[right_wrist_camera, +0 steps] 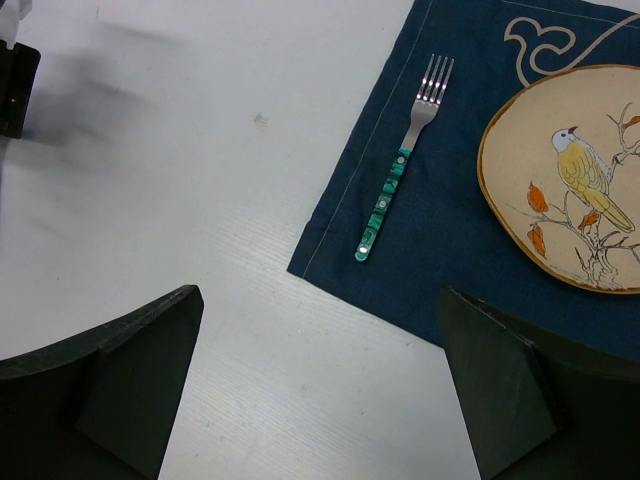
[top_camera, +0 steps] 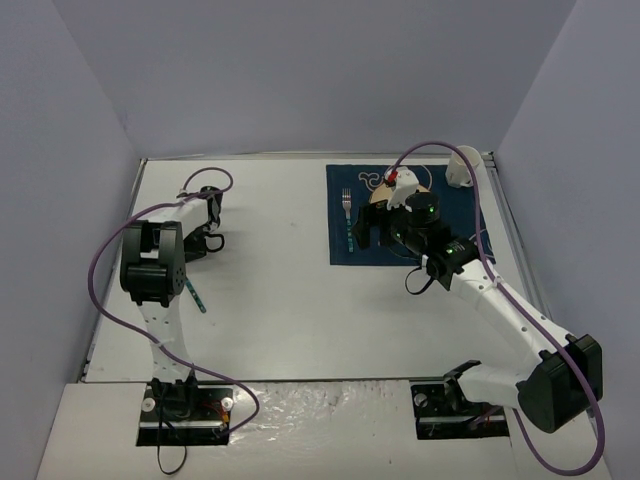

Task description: Set the dinner table for one person

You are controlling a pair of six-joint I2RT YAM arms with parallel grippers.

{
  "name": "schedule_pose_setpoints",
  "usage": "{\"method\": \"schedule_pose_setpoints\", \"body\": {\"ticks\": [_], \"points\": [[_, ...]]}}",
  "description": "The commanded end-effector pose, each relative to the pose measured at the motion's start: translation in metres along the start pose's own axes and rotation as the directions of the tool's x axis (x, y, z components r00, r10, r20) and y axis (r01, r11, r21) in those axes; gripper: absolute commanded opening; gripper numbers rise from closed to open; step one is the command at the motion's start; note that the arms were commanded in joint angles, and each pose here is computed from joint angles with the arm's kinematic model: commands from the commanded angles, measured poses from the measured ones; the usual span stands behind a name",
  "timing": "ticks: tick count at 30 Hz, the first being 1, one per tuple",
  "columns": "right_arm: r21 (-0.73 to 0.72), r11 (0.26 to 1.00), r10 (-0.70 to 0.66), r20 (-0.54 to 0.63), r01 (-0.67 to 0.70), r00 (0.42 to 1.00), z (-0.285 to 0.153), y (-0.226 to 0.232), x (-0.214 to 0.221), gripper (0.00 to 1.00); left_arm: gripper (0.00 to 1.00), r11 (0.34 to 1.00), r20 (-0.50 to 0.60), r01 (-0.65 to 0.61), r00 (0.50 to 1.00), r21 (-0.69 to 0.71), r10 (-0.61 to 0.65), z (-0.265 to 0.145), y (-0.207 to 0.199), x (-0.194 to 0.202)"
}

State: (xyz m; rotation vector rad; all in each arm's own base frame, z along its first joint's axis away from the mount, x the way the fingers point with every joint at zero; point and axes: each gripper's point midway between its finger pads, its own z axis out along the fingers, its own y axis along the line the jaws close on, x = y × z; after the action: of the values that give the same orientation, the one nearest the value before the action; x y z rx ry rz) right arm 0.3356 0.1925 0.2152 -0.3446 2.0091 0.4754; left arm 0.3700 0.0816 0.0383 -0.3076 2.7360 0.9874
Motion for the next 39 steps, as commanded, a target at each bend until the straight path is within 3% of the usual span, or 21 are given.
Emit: {"method": "schedule_pose_setpoints", "body": {"ticks": [1, 7, 14, 21, 26, 30, 34, 39], "points": [[0.001, 1.0, -0.016, 0.099, 0.016, 0.995, -0.005, 0.003, -0.026, 1.0, 0.5, 0.999, -0.017, -0.011, 1.0, -0.038, 0.01, 0.002, 0.012, -0.002], [0.013, 1.0, -0.023, 0.1, 0.022, 0.995, -0.005, 0.0, -0.026, 1.0, 0.43, 0.998, -0.042, -0.035, 0.999, -0.055, 0.033, 0.008, 0.012, 0.001], [0.017, 0.999, -0.029, 0.101, 0.028, 0.995, -0.005, 0.0, -0.027, 1.0, 0.26, 0.998, -0.041, -0.032, 0.999, -0.056, 0.03, 0.008, 0.012, 0.001], [0.02, 0.999, -0.033, 0.114, 0.031, 0.993, -0.008, 0.0, -0.031, 1.0, 0.01, 0.998, -0.016, 0.002, 1.0, -0.058, -0.003, -0.003, 0.021, -0.004], [0.021, 0.999, -0.038, 0.128, 0.035, 0.991, -0.011, 0.0, -0.036, 1.0, 0.0, 0.997, 0.043, 0.073, 0.997, -0.031, -0.071, -0.026, 0.037, -0.013], [-0.013, 0.999, -0.04, 0.135, 0.042, 0.99, -0.008, 0.007, -0.044, 1.0, 0.0, 0.981, 0.108, 0.179, 0.977, 0.075, -0.186, -0.054, 0.044, -0.025], [-0.074, 0.996, -0.044, 0.131, 0.054, 0.99, -0.001, 0.024, -0.05, 1.0, 0.0, 0.904, 0.155, 0.304, 0.92, 0.301, -0.361, -0.087, 0.03, -0.04], [-0.17, 0.983, -0.042, 0.141, 0.066, 0.989, 0.01, 0.053, -0.057, 1.0, 0.0, 0.716, 0.169, 0.357, 0.818, 0.599, -0.55, -0.144, 0.018, -0.06]]}}
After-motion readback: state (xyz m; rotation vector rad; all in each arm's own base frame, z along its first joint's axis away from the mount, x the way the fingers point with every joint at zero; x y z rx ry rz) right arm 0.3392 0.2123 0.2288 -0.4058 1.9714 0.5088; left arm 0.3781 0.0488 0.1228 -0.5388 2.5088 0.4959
